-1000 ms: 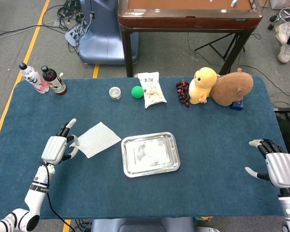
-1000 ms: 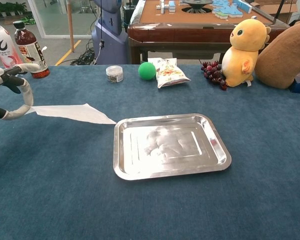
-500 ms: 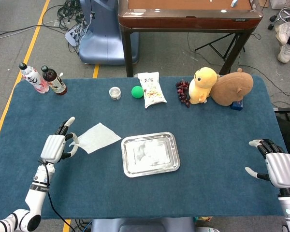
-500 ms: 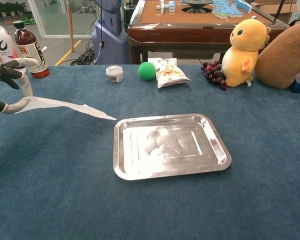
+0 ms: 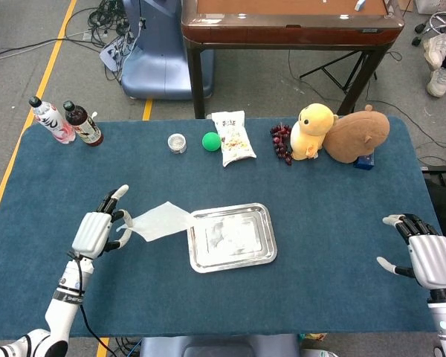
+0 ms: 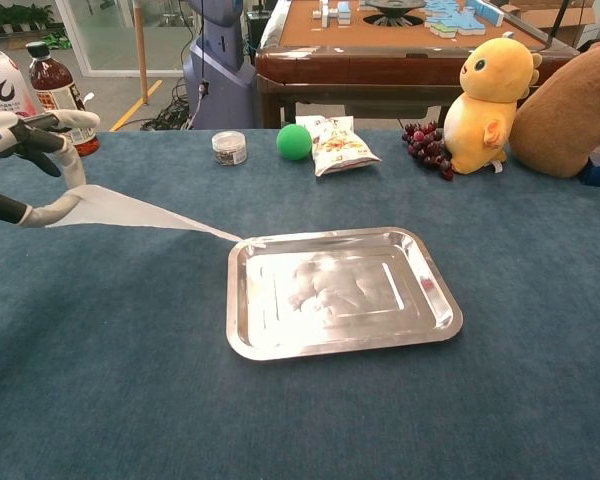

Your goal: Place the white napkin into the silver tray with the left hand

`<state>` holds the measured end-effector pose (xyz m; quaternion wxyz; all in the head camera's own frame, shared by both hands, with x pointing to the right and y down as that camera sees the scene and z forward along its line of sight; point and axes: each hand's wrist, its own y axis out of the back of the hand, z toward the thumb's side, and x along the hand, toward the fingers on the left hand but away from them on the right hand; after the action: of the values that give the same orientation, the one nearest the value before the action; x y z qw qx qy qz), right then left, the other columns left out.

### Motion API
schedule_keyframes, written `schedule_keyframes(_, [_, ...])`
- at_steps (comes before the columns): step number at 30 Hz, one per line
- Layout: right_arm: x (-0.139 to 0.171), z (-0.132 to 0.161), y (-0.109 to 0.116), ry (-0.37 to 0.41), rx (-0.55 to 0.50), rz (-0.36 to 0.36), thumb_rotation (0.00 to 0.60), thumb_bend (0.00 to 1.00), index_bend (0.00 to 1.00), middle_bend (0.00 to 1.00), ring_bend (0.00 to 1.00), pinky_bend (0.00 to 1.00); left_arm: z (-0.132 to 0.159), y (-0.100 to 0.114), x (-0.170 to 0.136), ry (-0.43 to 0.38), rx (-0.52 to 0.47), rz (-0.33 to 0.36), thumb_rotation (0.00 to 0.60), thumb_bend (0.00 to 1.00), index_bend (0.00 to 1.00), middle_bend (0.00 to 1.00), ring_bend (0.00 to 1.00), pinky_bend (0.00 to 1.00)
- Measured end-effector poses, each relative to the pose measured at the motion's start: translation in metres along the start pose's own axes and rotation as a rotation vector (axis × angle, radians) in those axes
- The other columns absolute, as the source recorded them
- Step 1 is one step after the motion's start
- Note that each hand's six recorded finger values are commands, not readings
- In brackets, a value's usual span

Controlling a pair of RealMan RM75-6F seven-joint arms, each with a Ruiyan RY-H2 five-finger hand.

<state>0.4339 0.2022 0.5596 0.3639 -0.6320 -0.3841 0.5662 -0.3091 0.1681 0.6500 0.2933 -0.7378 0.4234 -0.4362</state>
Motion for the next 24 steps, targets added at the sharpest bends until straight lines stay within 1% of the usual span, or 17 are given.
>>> schedule_keyframes(6, [0.0,-0.001,0.001,-0.001,-0.004,-0.001,0.6,0.05,0.27,0.28,0.18,0.29,0.021,-0.006,-0.008,-0.082,0.02,0.006,0.6,0.44,0.7,0.08,0.0,0.25])
schedule_keyframes(11, [0.0,-0.001,0.001,-0.001,-0.006,-0.003,0.6,0.05,0.28,0.28,0.18,0.29,0.034,-0.011,-0.014,-0.162,0.051,0.038,0.6,0.44,0.7,0.1,0.02,0.25])
schedule_keyframes(17, [0.0,-0.001,0.002,-0.002,-0.008,-0.002,0.6,0.05,0.27,0.28,0.18,0.29,0.042,-0.018,-0.017,-0.231,0.079,0.068,0.6,0.44,0.7,0.11,0.03,0.25])
schedule_keyframes(20, [-0.001,-0.002,0.002,-0.003,-0.008,-0.002,0.6,0.05,0.27,0.28,0.18,0.3,0.043,-0.023,-0.016,-0.248,0.089,0.064,0.6,0.44,0.7,0.11,0.03,0.25])
schedule_keyframes(24, [-0.001,-0.002,0.001,-0.004,-0.006,-0.001,0.6,0.05,0.27,0.28,0.18,0.29,0.046,-0.032,-0.014,-0.272,0.103,0.04,0.6,0.44,0.7,0.11,0.03,0.25])
